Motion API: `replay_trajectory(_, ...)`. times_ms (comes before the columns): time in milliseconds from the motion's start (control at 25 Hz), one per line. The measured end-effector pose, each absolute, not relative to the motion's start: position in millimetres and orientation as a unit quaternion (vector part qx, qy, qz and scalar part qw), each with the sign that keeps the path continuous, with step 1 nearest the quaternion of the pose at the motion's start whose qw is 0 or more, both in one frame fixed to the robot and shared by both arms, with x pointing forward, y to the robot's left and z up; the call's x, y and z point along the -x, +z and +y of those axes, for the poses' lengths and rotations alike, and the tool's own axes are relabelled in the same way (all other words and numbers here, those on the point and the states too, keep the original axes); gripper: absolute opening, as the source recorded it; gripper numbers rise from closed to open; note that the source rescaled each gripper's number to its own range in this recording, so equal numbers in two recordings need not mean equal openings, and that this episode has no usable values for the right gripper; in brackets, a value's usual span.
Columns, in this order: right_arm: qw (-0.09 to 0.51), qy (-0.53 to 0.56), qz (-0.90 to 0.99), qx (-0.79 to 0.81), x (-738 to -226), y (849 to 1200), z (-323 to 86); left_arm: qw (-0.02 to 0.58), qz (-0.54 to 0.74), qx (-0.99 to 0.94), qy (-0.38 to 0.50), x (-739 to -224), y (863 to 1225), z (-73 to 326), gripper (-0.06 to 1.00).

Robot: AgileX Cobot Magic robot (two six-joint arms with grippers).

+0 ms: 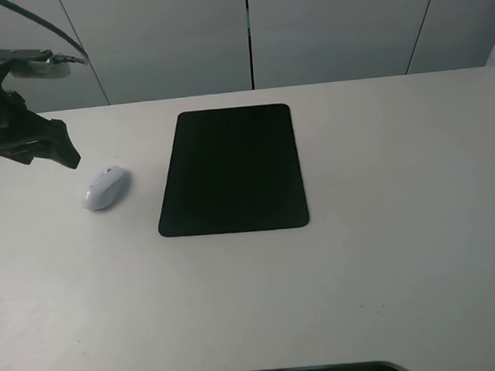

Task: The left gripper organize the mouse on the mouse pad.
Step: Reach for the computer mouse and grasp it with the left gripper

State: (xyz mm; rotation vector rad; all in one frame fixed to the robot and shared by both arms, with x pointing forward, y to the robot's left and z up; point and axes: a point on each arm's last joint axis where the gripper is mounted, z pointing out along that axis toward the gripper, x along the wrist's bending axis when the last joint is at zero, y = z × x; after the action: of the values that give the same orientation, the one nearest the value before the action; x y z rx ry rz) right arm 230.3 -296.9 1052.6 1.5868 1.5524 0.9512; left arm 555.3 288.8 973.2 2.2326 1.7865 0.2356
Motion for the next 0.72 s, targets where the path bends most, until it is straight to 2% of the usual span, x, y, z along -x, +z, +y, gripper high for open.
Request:
replay_trajectory(320, 0.355, 0.368, 0.601, -0.614, -230, 1053, -297, 0.116, 0.629, -0.765, 0.074, -584, 947, 290, 0.97)
replay_trajectory(720, 0.355, 0.368, 0.601, -0.614, -230, 1053, -297, 0.1, 0.61, -0.784, 0.057, -591, 918, 276, 0.97)
